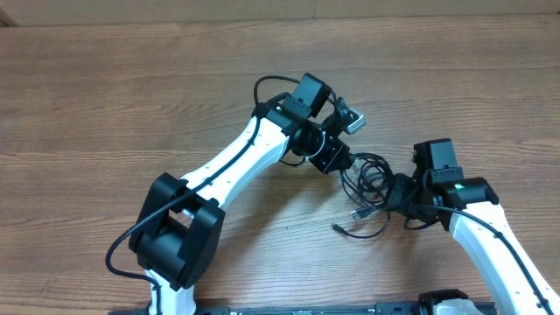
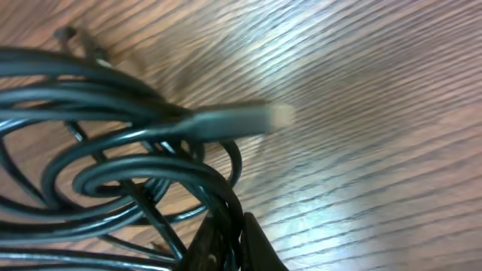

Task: Untangle cables

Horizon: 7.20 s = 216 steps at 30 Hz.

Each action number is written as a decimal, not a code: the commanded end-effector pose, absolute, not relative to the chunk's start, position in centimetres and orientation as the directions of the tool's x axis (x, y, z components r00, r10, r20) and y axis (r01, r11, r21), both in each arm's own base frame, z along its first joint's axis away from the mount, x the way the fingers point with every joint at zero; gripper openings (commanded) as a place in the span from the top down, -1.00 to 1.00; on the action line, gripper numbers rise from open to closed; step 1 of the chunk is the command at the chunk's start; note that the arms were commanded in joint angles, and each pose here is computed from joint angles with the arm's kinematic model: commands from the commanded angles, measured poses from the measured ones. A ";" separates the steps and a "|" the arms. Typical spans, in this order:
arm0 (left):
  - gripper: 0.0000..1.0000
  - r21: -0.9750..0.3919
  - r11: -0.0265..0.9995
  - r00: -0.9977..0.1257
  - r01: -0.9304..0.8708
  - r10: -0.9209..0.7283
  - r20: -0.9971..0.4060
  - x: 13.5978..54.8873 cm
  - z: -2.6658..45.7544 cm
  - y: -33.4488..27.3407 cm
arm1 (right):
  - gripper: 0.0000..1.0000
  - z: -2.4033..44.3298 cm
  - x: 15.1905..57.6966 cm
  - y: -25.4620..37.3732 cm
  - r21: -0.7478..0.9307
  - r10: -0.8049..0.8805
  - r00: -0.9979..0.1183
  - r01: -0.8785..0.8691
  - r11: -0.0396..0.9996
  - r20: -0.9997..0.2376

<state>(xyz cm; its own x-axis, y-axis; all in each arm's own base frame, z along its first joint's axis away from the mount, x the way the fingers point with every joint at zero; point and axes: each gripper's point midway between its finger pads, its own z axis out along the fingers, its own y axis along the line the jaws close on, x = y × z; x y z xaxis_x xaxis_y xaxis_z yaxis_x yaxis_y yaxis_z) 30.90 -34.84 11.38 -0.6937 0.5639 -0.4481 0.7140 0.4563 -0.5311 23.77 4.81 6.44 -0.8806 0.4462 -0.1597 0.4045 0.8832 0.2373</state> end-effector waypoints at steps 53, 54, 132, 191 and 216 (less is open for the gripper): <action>-0.14 -0.344 0.563 -0.659 0.751 0.607 -0.444 33.4 9.0 -32.5 | 0.92 13.3 27.9 14.4 0.717 0.200 -0.932 -0.084 0.692 -0.302; -0.03 -0.336 0.568 -0.659 0.751 0.608 -0.444 33.5 9.0 -32.4 | 0.92 13.2 27.9 14.4 0.716 0.200 -0.933 -0.082 0.693 -0.300; 0.92 -0.424 0.515 -0.667 0.745 0.601 -0.441 32.1 9.7 -33.4 | 0.92 5.4 24.2 -0.1 -0.006 0.467 -0.842 0.486 0.874 -0.269; 0.92 -0.344 0.774 -0.824 0.532 0.380 -0.420 39.6 11.5 -21.0 | -0.86 5.5 17.7 -10.8 -0.164 0.878 -0.380 0.924 0.346 -0.291; 0.91 -0.346 0.580 -0.673 0.737 0.581 -0.458 33.9 11.9 -29.7 | -0.99 9.6 27.1 3.5 0.662 0.419 -0.890 0.206 0.720 -0.179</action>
